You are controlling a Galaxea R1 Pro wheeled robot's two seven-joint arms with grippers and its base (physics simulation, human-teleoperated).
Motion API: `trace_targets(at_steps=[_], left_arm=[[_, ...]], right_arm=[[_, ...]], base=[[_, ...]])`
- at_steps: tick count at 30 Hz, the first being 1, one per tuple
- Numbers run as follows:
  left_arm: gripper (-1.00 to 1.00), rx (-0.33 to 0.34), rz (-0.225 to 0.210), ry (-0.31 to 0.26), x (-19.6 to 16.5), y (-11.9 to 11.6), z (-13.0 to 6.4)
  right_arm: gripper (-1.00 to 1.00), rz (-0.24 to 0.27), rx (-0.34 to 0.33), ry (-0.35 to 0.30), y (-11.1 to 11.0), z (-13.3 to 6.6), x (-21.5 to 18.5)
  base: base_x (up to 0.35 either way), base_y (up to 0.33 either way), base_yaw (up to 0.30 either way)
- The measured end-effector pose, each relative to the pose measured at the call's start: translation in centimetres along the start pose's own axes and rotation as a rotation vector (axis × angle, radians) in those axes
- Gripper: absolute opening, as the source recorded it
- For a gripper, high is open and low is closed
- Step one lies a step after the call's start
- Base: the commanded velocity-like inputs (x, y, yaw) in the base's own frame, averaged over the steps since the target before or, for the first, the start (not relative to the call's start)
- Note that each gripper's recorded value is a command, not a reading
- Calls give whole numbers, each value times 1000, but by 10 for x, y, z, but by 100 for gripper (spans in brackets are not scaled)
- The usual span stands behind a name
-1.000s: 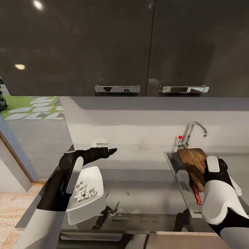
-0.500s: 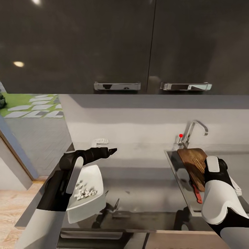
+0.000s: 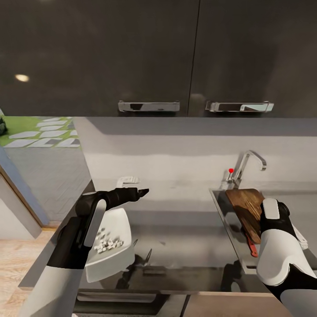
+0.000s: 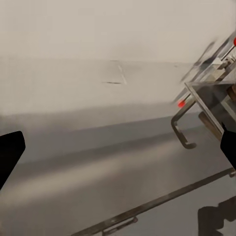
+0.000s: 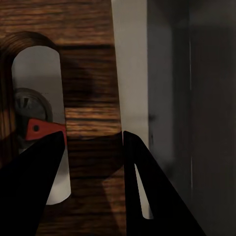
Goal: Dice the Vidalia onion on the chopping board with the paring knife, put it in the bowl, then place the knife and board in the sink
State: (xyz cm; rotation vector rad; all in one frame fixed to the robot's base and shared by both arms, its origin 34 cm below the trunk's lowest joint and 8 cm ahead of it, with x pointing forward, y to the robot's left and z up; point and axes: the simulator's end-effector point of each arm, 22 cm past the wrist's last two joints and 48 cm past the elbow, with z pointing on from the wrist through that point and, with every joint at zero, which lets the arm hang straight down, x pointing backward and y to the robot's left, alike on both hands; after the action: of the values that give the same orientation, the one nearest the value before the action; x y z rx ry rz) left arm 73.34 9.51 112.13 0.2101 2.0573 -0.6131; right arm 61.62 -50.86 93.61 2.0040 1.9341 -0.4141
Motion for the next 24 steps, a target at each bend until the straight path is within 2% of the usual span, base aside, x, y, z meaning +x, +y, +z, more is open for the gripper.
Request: trace_targets(at_steps=[24], left_arm=[[100, -1, -14, 27, 14, 7, 11]], right_arm=[[-100, -13, 28, -1, -3, 14, 6]], base=[[0, 0, 0]])
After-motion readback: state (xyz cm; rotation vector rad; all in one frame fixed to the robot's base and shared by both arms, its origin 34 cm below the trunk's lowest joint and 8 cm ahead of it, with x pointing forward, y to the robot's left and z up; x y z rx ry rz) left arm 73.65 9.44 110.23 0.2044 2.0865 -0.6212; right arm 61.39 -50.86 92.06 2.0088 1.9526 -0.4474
